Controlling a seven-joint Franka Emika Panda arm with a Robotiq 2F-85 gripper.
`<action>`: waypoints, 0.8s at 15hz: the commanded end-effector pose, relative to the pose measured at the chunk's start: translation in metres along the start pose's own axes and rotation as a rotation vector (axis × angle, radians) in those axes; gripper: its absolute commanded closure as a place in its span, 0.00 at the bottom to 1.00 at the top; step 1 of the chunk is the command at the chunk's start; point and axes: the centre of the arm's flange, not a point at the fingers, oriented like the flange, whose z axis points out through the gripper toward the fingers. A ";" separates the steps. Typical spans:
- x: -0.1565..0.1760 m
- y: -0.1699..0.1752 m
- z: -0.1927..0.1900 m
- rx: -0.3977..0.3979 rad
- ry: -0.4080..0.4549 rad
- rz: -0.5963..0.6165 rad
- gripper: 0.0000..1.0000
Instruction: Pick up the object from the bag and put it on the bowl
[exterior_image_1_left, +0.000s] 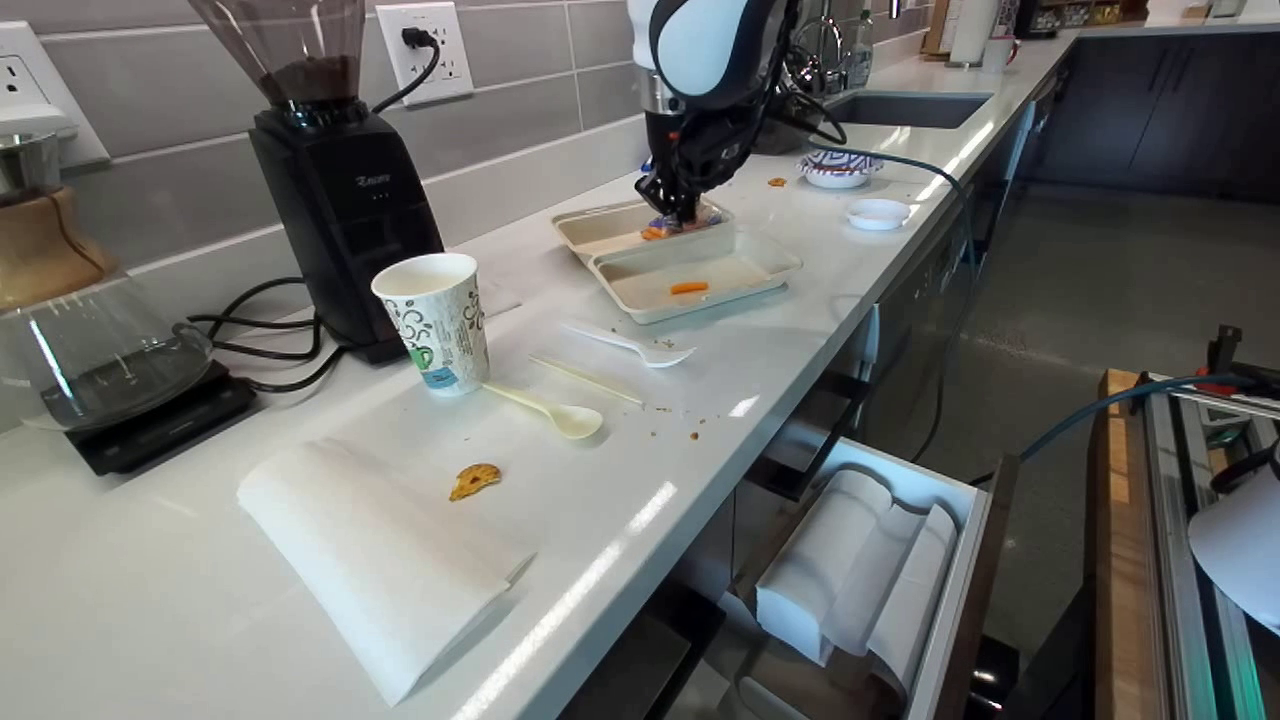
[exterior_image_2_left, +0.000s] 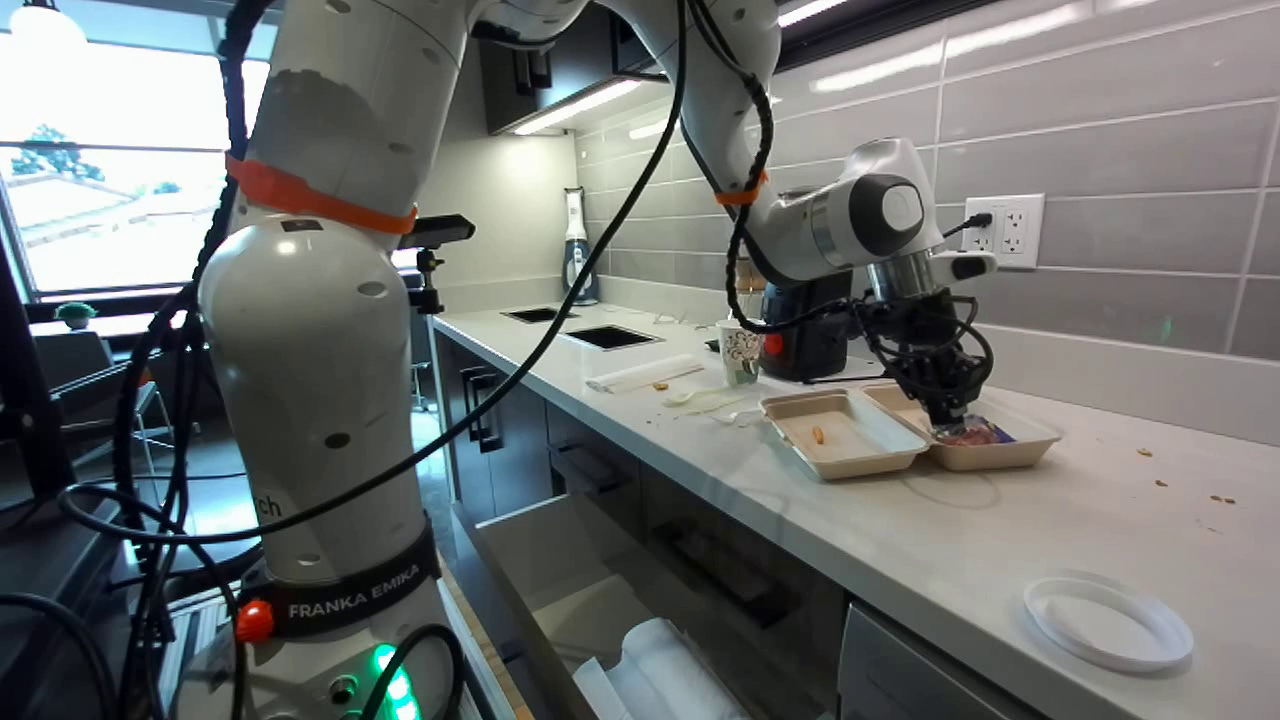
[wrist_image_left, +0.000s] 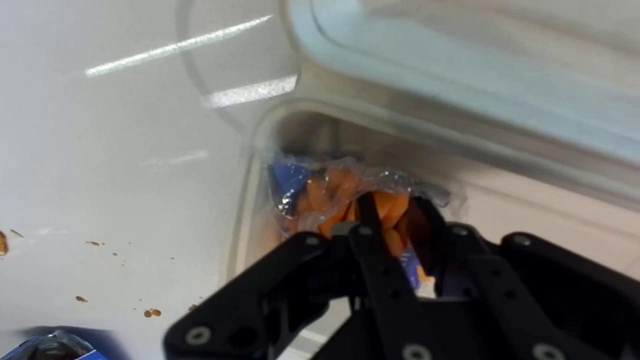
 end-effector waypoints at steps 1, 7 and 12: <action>0.004 -0.011 0.004 -0.002 -0.020 0.009 0.76; 0.008 -0.019 0.005 -0.004 -0.016 0.005 0.78; 0.012 -0.023 0.003 -0.006 -0.008 0.009 0.79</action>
